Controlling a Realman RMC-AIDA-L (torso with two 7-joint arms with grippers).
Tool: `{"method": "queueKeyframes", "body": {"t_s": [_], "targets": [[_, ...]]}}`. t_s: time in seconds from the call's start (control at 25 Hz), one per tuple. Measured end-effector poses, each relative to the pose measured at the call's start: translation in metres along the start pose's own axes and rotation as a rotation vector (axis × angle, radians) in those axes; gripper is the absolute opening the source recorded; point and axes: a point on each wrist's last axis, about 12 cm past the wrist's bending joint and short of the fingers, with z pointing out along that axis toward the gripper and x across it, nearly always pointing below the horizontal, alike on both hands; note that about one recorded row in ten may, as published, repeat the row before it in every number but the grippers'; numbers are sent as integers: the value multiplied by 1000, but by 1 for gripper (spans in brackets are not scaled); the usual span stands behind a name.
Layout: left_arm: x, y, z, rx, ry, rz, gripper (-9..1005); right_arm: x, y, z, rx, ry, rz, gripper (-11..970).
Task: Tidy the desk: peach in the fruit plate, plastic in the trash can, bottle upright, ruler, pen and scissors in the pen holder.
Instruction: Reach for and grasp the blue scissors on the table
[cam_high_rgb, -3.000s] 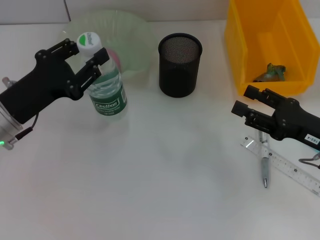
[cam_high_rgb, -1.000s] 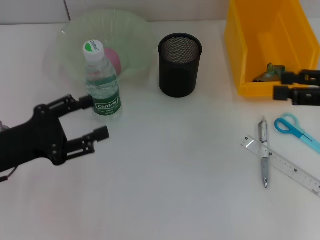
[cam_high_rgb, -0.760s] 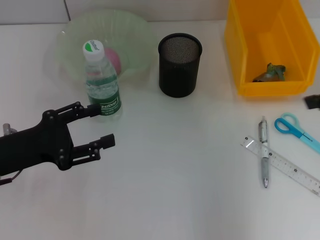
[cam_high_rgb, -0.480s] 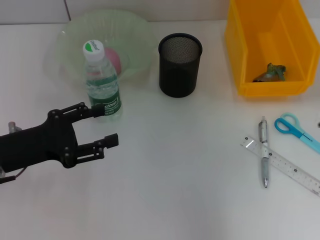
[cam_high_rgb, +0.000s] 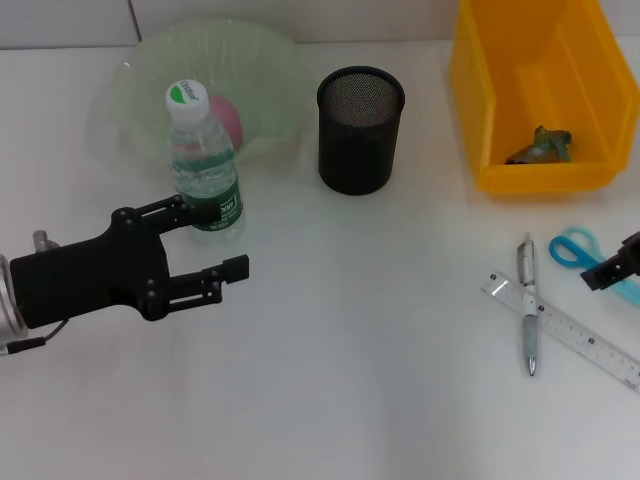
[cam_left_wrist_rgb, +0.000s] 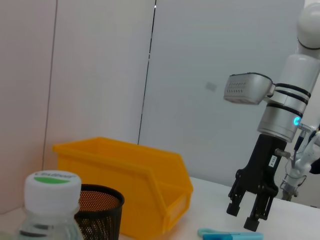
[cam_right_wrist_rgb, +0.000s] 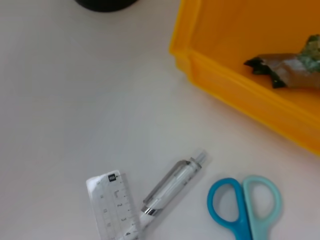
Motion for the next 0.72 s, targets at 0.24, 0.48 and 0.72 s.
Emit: {"method": "queueKeyframes", "body": {"t_s": [0.24, 0.48, 0.72], "targets": [[3, -1, 7, -1, 19, -7, 777, -4, -5, 15, 11, 9, -5, 718], [3, -1, 12, 6, 20, -6, 777, -5, -7, 21, 29, 19, -9, 693], [3, -1, 13, 7, 19, -6, 777, -5, -7, 25, 34, 22, -15, 395]]}}
